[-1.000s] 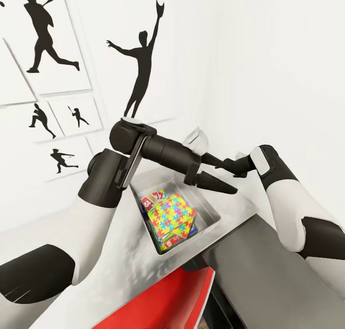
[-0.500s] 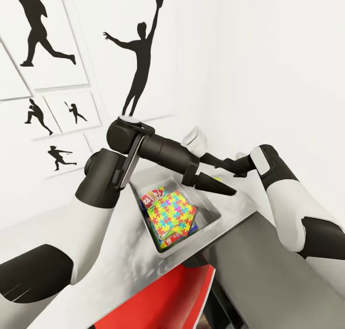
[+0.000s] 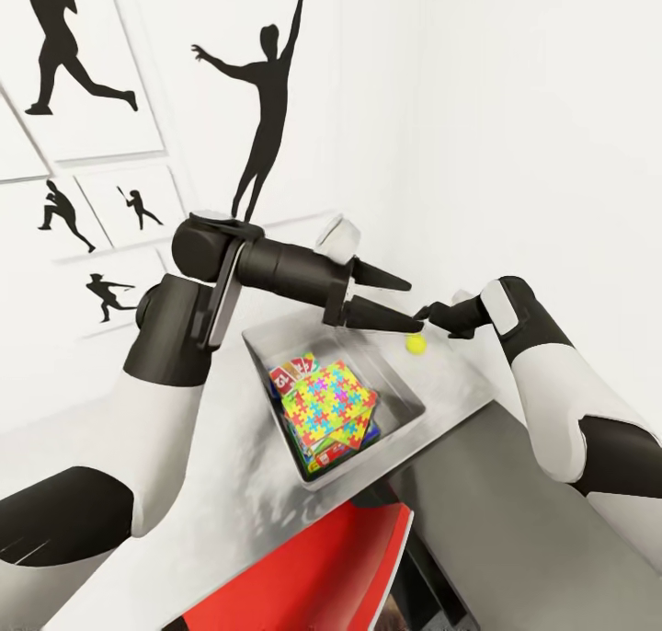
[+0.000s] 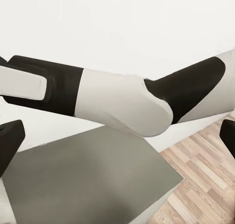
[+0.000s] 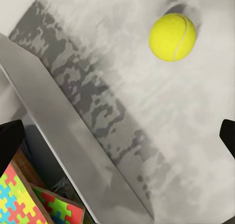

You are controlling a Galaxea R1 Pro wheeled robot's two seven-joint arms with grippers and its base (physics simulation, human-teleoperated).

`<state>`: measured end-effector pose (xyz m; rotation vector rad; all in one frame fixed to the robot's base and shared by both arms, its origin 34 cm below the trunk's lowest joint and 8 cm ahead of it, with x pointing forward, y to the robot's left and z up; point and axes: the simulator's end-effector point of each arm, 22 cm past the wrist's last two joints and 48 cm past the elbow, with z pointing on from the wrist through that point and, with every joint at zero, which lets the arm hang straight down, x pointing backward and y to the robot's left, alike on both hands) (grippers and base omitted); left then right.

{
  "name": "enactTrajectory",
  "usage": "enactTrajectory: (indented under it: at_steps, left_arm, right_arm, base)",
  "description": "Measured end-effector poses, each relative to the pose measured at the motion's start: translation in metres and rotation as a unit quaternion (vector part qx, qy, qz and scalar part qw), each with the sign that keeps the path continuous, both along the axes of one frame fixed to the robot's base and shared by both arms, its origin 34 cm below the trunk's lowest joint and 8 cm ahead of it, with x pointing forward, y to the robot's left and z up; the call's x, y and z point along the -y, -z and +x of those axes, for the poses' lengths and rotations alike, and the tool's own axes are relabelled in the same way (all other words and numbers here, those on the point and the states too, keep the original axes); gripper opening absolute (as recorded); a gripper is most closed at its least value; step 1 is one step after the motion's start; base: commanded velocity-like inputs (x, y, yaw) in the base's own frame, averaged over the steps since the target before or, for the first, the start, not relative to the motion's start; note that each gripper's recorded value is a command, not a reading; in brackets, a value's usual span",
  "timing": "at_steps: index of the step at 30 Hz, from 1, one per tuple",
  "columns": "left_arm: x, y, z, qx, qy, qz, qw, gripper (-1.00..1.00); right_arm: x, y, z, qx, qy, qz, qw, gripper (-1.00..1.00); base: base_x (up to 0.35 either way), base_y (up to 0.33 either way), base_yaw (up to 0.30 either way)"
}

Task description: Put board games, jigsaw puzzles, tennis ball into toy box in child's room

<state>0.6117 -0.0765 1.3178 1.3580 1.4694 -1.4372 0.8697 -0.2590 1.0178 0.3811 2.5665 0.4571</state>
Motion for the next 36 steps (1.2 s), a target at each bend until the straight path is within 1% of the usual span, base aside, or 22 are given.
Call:
enactTrajectory:
  at_steps: [3, 13, 18, 22, 30, 36]
  left_arm:
    - [-0.001, -0.003, 0.002, 0.004, 0.000, -0.004, 1.0000, 1.00]
    - [-0.003, -0.001, 0.007, 0.003, -0.001, -0.007, 1.0000, 1.00]
    - [-0.005, -0.007, 0.012, 0.011, -0.002, -0.008, 0.9999, 1.00]
    - [-0.005, -0.017, 0.017, 0.026, -0.003, -0.008, 0.9996, 1.00]
    - [-0.004, -0.049, 0.024, 0.070, -0.002, -0.007, 0.9975, 1.00]
    - [-0.003, -0.050, 0.029, 0.074, -0.003, -0.006, 0.9972, 1.00]
  right_arm:
    - [0.000, 0.003, 0.000, -0.002, 0.000, 0.000, 1.0000, 1.00]
    - [0.000, 0.015, 0.001, -0.009, 0.000, 0.000, 1.0000, 1.00]
    - [0.000, 0.022, 0.000, -0.014, 0.000, -0.001, 0.9999, 1.00]
    - [0.001, 0.026, 0.001, -0.016, 0.001, -0.001, 0.9999, 1.00]
    - [0.005, 0.036, 0.000, -0.023, 0.003, -0.002, 0.9997, 1.00]
    - [0.004, 0.044, 0.000, -0.028, 0.003, -0.002, 0.9996, 1.00]
  base:
    - [0.000, 0.000, 0.000]
    - [0.000, 0.000, 0.000]
    - [0.000, 0.000, 0.000]
    - [0.000, 0.000, 0.000]
    - [0.000, 0.000, 0.000]
    - [0.000, 0.000, 0.000]
